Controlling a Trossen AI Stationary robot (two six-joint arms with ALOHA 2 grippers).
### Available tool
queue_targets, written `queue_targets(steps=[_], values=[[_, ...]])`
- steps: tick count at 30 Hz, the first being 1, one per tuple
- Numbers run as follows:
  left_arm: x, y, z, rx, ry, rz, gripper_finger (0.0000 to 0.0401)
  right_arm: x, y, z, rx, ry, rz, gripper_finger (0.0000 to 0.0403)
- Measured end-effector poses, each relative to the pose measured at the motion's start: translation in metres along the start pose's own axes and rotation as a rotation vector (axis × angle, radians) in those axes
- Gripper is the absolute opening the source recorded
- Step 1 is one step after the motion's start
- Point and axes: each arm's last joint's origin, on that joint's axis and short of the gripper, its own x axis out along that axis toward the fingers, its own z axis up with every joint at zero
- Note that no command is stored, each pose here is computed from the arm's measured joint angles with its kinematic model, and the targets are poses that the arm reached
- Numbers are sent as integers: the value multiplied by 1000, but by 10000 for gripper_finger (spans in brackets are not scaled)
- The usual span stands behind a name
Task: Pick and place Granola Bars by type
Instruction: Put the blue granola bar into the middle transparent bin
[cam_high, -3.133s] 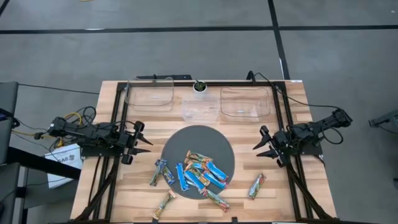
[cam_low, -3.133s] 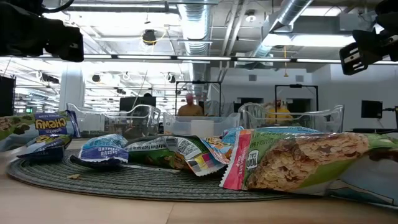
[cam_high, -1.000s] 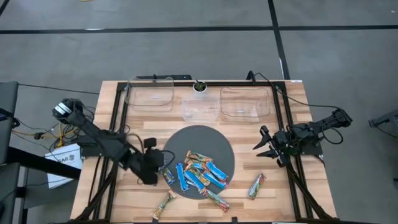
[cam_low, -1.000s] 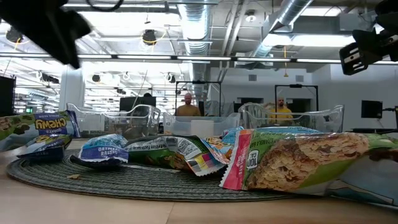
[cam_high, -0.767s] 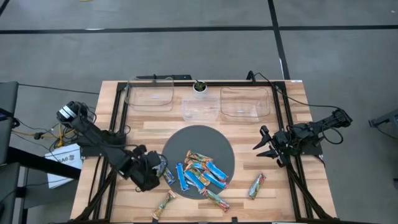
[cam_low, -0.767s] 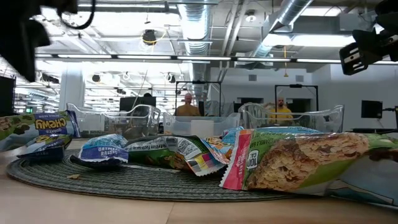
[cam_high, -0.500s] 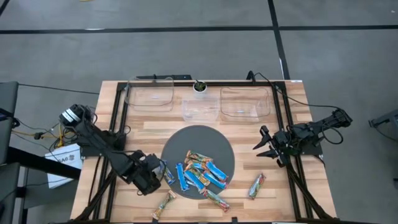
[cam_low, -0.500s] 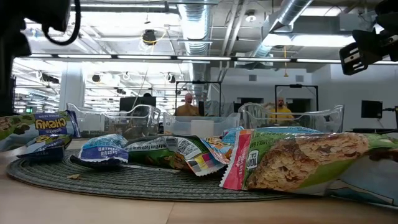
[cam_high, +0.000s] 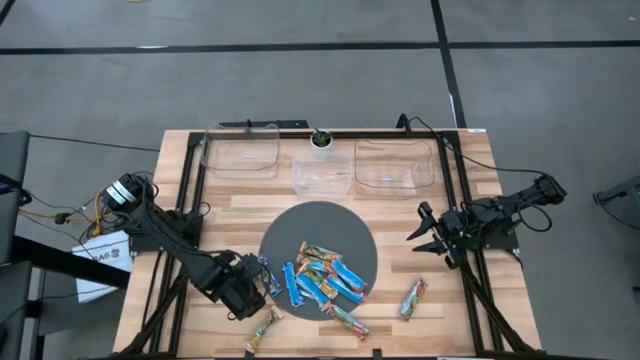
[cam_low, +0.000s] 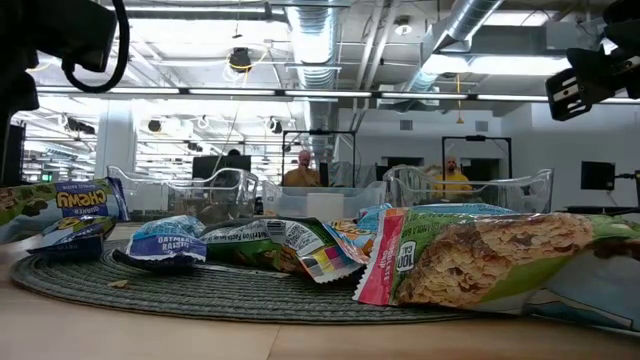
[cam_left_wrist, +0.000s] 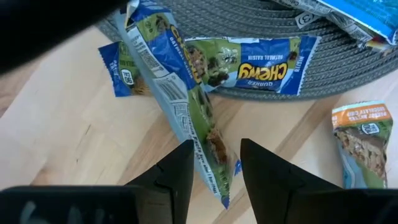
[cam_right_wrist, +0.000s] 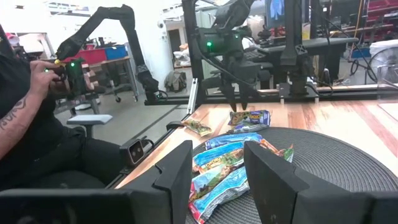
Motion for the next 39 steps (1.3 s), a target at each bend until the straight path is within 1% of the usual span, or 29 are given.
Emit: queue_targets(steps=[4, 13, 20, 26, 29, 31, 33, 39], values=[[6, 0, 0, -1, 4, 22, 126, 0, 0, 0, 0, 0, 0, 137], [13, 3, 5, -29, -13, 26, 126, 0, 0, 0, 0, 0, 0, 138], [24, 1, 4, -9, -2, 62, 125, 0, 0, 0, 0, -2, 0, 139], [24, 0, 5, -2, -3, 48, 125, 0, 0, 0, 0, -3, 0, 137], [26, -1, 4, -2, 18, 47, 124, 0, 0, 0, 0, -4, 0, 137], [28, -1, 3, 2, 37, 52, 115, 0, 0, 0, 0, -4, 0, 139], [29, -2, 2, 11, 57, 45, 98, 0, 0, 0, 0, -3, 0, 139], [30, -5, 2, 47, 71, 16, 31, 0, 0, 0, 0, -4, 0, 137]])
